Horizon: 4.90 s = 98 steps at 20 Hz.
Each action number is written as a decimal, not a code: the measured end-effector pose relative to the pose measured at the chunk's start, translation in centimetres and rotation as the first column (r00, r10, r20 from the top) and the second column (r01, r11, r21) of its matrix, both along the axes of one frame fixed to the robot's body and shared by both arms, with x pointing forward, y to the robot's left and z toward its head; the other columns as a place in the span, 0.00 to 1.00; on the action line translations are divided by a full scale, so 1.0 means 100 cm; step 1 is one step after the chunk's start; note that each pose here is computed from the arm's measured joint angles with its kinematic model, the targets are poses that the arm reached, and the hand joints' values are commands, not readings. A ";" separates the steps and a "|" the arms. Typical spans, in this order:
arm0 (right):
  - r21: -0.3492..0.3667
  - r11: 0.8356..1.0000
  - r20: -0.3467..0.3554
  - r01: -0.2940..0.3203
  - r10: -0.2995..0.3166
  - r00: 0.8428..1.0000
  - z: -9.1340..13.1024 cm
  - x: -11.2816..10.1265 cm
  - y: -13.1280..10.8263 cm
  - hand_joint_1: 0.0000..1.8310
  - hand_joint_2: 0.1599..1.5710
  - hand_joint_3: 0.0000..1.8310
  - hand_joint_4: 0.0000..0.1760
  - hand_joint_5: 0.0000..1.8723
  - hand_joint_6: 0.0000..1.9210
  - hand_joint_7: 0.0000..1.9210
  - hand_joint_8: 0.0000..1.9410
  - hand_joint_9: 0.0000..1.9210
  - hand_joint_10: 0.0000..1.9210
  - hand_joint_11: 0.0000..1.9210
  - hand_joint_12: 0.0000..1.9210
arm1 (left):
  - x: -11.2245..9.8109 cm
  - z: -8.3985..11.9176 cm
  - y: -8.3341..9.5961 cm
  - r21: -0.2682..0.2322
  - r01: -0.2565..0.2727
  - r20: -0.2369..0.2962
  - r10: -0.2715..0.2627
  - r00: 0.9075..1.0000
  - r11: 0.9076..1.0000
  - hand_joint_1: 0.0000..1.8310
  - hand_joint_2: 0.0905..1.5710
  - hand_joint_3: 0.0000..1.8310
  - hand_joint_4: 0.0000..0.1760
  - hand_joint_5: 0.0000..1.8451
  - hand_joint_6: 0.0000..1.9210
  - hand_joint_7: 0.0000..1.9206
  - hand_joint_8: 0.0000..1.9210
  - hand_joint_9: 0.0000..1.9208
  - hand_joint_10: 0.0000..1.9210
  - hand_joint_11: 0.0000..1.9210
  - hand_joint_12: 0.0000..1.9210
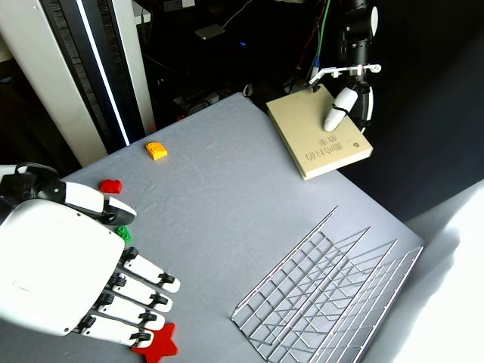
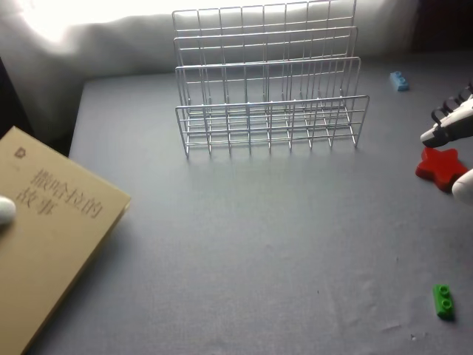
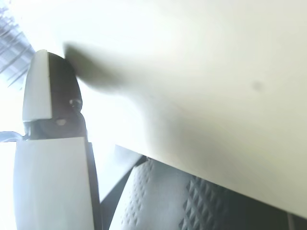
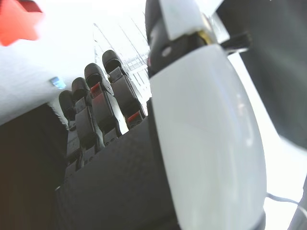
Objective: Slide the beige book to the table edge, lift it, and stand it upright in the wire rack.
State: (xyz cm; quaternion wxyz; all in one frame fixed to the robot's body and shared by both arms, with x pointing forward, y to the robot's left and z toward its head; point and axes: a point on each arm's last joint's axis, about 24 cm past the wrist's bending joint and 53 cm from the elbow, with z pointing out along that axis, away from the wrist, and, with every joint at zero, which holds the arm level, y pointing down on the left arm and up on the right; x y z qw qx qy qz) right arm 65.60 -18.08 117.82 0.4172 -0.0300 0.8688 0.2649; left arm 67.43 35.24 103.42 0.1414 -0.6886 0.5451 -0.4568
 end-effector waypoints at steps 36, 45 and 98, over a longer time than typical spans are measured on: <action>-0.044 0.998 0.018 -0.050 0.051 0.999 0.006 0.000 0.001 0.13 0.72 0.00 0.00 0.13 0.00 0.11 0.00 0.10 0.00 0.00 0.30 | 0.031 0.294 -0.019 -0.394 -0.056 0.855 0.389 0.344 0.917 0.81 0.71 0.00 0.00 0.44 0.59 0.40 0.61 0.44 0.67 0.47 0.76; -0.004 1.000 0.003 -0.017 0.017 1.000 0.007 0.003 -0.001 0.13 0.72 0.00 0.00 0.12 0.00 0.11 0.00 0.10 0.00 0.00 0.28 | 0.017 0.318 -0.075 -0.307 0.053 0.929 0.287 0.235 0.950 0.81 0.72 0.00 0.00 0.42 0.61 0.38 0.66 0.42 0.71 0.49 0.72; -0.065 0.991 0.045 -0.119 0.122 0.991 0.007 -0.004 0.022 0.14 0.72 0.00 0.00 0.14 0.00 0.12 0.00 0.12 0.00 0.00 0.32 | 0.096 0.260 -0.237 -0.381 0.254 0.902 0.297 0.312 0.889 0.81 0.71 0.00 0.00 0.43 0.59 0.38 0.64 0.43 0.69 0.53 0.66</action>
